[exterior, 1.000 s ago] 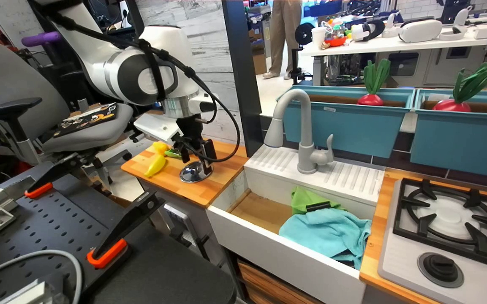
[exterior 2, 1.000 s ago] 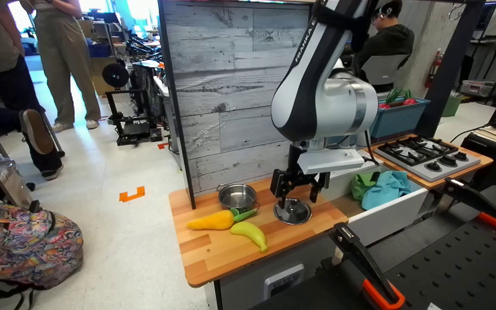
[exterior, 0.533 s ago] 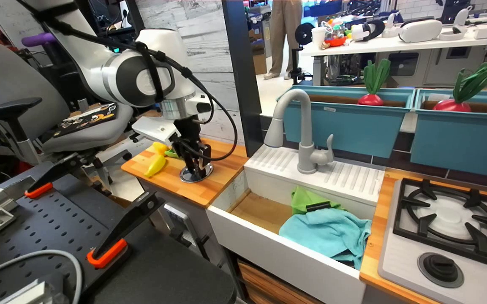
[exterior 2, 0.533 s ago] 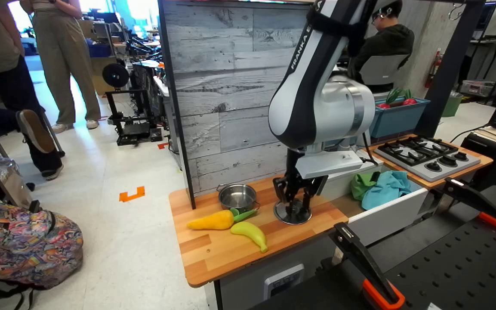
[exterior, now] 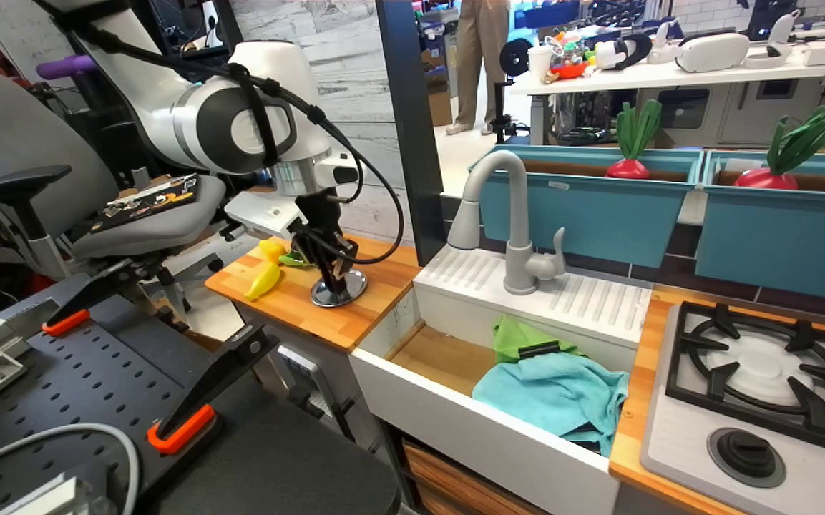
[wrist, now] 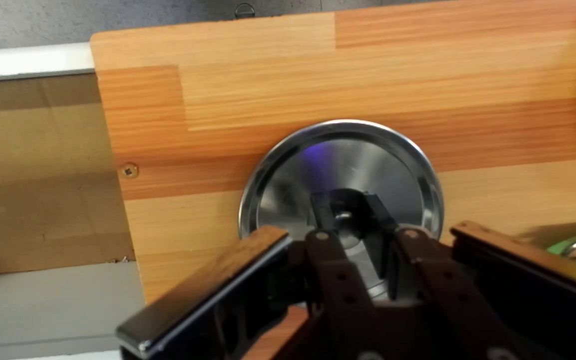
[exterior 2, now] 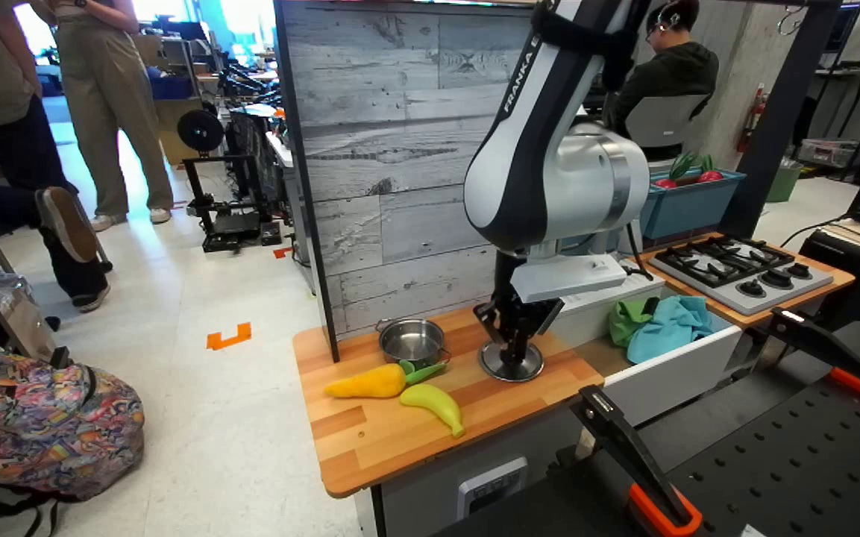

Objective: Cover the pot with the lid on the counter

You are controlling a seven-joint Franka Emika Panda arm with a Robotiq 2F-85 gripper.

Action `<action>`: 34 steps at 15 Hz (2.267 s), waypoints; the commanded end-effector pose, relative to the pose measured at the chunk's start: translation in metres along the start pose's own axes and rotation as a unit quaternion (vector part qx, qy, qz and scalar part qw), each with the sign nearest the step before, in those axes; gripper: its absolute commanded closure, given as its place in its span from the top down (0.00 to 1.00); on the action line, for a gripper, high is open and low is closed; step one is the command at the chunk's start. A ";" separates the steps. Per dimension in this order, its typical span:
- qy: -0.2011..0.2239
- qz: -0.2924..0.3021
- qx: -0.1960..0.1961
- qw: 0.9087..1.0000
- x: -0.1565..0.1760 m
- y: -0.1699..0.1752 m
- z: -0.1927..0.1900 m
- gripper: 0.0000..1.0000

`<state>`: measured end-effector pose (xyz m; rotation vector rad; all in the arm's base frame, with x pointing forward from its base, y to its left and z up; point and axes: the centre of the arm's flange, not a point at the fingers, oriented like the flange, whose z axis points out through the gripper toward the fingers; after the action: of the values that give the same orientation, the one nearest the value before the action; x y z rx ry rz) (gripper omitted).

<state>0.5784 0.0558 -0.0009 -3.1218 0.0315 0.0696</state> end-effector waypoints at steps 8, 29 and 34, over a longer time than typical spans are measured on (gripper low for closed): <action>0.055 -0.038 0.025 0.997 0.001 -0.052 -0.074 0.05; 0.064 -0.065 0.038 0.995 0.057 -0.112 -0.035 0.05; 0.062 -0.064 0.036 0.995 0.066 -0.117 -0.022 0.05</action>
<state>0.6311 0.1623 0.0308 -3.0193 -0.1537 -0.1382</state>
